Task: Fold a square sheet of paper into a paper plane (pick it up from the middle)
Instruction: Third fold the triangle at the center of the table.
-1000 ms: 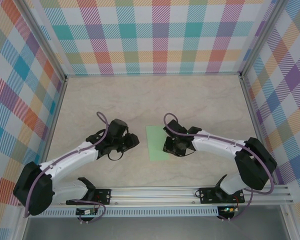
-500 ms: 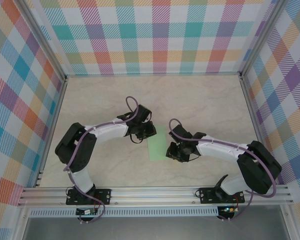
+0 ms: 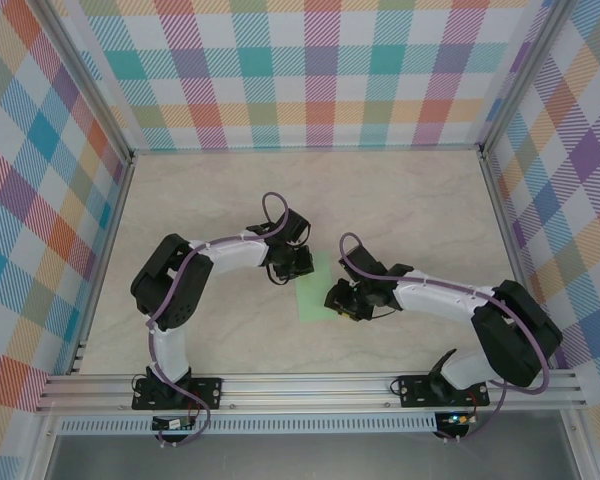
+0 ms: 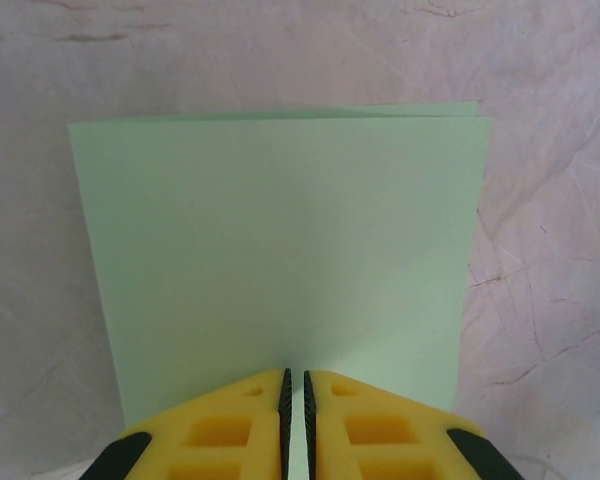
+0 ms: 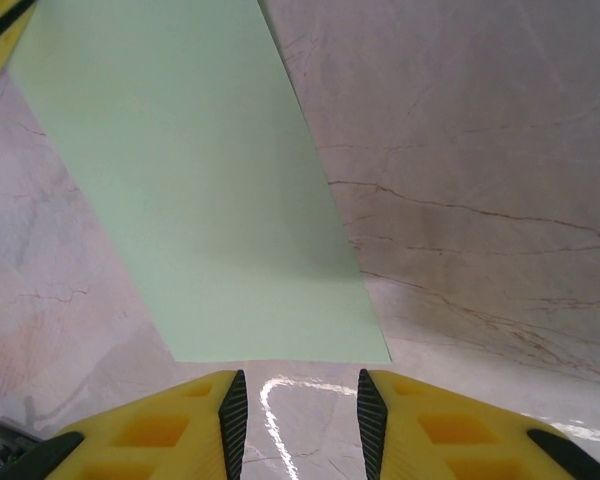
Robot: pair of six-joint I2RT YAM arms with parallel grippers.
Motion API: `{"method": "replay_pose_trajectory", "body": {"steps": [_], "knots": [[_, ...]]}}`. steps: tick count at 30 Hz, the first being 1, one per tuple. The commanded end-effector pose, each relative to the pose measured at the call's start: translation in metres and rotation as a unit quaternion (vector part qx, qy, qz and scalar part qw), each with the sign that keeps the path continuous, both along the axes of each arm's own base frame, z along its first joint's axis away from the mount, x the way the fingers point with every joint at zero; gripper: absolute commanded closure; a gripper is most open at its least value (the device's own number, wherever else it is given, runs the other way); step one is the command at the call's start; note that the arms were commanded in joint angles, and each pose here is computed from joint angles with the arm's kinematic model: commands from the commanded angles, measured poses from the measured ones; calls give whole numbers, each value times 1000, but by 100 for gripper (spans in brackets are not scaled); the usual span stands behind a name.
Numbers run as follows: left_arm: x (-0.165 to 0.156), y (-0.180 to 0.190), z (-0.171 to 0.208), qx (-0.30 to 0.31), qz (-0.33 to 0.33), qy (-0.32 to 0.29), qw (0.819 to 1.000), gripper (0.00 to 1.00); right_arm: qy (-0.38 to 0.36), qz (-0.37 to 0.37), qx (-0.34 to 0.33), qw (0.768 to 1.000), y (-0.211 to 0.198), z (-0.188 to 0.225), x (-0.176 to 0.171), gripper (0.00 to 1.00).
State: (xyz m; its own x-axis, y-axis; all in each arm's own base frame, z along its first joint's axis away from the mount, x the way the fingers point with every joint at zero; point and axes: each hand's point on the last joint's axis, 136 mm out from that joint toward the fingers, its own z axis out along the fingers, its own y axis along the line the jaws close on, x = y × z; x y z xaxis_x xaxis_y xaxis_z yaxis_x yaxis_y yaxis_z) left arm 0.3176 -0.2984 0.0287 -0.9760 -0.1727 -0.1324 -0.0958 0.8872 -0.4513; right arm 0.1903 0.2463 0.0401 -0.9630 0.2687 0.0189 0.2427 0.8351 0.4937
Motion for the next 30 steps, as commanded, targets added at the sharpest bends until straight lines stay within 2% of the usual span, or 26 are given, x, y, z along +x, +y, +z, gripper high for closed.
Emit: {"method": "replay_pose_trajectory", "body": {"steps": [1,9,22,30], "knots": [[1,6,-3,16,-5,3,1000,86,21,-5,-3,1000,-3,-10,-7,63],[-3,6,-11,14,-11,11,1000,86,34,2,-3,999,-4,-23,-13,63],[-17,15,-25,18,-6,28,999,88,25,3,20,999,12,-27,0,64],[-21,16,-28,15,-8,32,999,88,1,5,51,999,24,-11,10,64]]}}
